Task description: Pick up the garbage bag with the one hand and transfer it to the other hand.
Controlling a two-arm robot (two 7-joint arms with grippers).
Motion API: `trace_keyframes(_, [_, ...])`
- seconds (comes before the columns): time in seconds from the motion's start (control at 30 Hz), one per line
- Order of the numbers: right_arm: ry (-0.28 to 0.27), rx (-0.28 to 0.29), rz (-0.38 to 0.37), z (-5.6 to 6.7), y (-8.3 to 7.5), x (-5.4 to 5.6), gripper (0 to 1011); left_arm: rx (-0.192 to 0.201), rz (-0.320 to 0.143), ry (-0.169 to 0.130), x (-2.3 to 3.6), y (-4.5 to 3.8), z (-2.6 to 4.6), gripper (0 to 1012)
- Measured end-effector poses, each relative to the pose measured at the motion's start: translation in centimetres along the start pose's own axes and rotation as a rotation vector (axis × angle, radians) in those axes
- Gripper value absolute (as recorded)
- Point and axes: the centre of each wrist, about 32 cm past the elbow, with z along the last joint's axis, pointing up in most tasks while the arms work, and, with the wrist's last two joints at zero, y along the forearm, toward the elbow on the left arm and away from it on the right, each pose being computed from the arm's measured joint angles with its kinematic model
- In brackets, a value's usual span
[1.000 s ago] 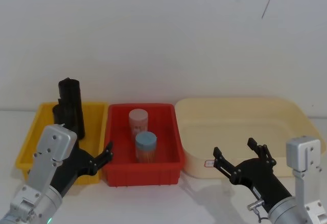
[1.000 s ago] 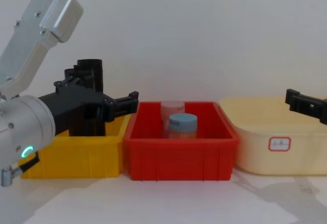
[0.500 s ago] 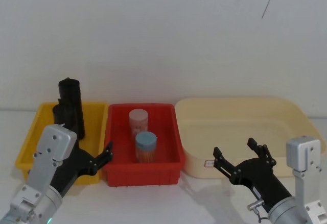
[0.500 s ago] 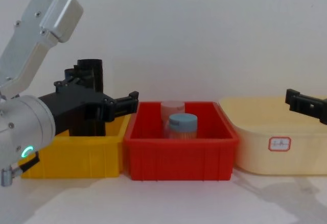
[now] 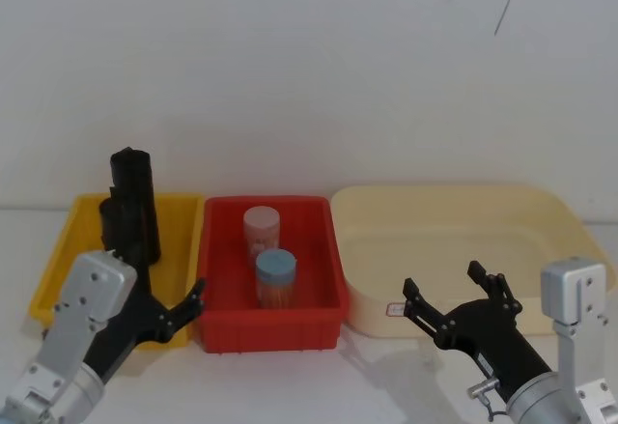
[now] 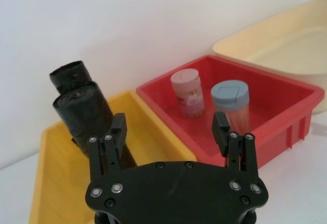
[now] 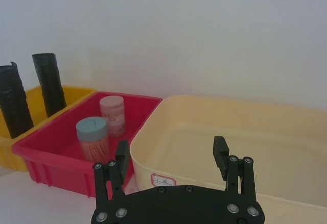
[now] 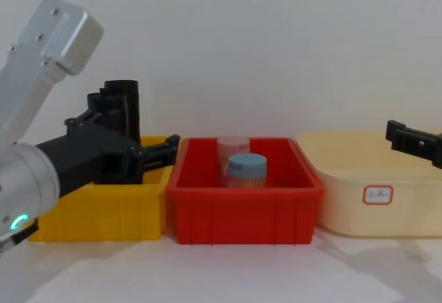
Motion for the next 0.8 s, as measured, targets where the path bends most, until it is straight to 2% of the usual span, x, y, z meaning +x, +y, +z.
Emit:
trace_keyframes(0.13, [0.000, 0.000, 0.000, 0.0, 0.0, 0.0, 1001, -0.002, -0.001, -0.006, 0.60, 0.40, -0.69, 1001])
trace_keyframes(0.3, [0.000, 0.000, 0.000, 0.0, 0.0, 0.0, 1001, -0.003, 0.008, 0.002, 1.38, 0.71, -1.37, 1001])
trace_keyframes(0.37, [0.000, 0.000, 0.000, 0.0, 0.0, 0.0, 1001, -0.007, 0.016, 0.014, 1.87, 0.82, -1.72, 1001])
trace_keyframes(0.57, [0.000, 0.000, 0.000, 0.0, 0.0, 0.0, 1001, -0.015, 0.036, 0.043, 2.81, 0.85, -2.24, 1001])
trace_keyframes(0.8, [0.000, 0.000, 0.000, 0.0, 0.0, 0.0, 1001, -0.029, 0.059, 0.089, 3.88, 0.51, -2.70, 1001])
